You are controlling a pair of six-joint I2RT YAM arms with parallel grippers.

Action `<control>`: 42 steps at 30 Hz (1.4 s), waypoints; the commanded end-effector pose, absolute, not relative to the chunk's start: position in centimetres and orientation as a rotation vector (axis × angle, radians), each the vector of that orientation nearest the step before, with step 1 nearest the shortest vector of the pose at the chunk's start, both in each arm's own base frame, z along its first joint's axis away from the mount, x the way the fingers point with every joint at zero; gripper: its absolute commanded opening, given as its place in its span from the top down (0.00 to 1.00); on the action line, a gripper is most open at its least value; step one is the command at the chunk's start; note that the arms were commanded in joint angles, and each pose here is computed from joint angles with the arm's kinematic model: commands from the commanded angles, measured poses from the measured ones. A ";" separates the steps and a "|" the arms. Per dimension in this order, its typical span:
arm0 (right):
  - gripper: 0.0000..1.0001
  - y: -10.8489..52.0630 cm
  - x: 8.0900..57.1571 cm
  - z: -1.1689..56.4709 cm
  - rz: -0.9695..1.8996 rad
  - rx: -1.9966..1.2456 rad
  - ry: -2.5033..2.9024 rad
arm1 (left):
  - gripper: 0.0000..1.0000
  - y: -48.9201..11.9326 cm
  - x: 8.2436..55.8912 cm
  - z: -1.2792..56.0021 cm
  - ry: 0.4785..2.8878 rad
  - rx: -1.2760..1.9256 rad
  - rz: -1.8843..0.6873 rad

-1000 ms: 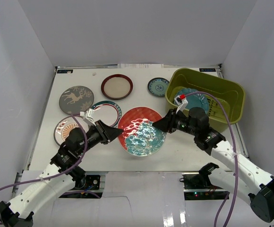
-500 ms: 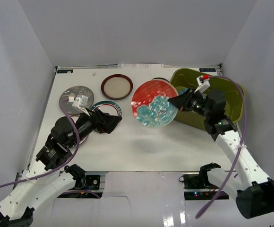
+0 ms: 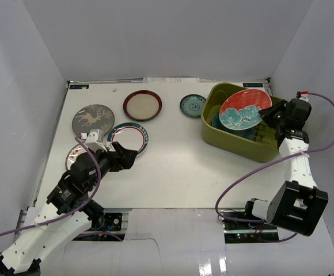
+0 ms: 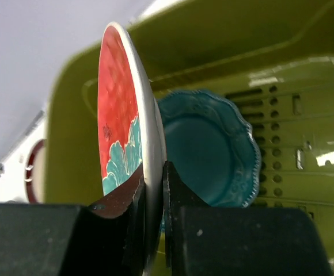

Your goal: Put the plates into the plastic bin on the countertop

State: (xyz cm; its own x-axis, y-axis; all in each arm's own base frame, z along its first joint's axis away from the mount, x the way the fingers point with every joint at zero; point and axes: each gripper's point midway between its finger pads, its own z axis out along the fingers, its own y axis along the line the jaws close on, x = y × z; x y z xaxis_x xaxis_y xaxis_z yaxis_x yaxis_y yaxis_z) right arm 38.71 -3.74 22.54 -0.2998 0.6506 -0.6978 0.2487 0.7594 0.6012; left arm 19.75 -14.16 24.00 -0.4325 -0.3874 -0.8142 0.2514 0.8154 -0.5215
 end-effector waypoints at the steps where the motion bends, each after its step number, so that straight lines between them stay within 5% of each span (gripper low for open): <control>1: 0.92 -3.8 40.5 27.7 0.505 0.588 1.730 | 0.02 -13.5 19.9 22.1 1.935 -0.243 -0.708; 13: 0.92 -4.6 41.0 18.5 0.456 0.676 1.912 | 0.02 -13.8 20.6 16.5 2.076 -0.399 -0.654; 15: 0.84 -4.4 40.5 17.4 0.457 0.677 1.948 | 0.02 -13.9 20.7 15.4 2.086 -0.441 -0.655; 20: 0.44 -5.6 38.6 16.2 0.340 0.712 1.962 | 0.02 -14.1 21.4 14.5 2.081 -0.491 -0.653; 22: 0.20 -6.6 38.0 16.6 0.269 0.731 1.939 | 0.02 -14.1 21.9 14.0 2.090 -0.505 -0.626; 25: 0.03 -6.9 36.9 17.7 0.224 0.720 1.915 | 0.02 -14.1 23.1 13.1 2.095 -0.522 -0.561; 34: 0.08 -2.8 34.7 23.4 0.310 0.548 1.782 | 0.05 -13.4 25.0 9.6 2.085 -0.716 -0.457; 42: 0.00 10.4 31.3 23.3 0.644 0.127 1.816 | 0.08 -11.4 26.8 6.8 2.017 -0.919 -0.363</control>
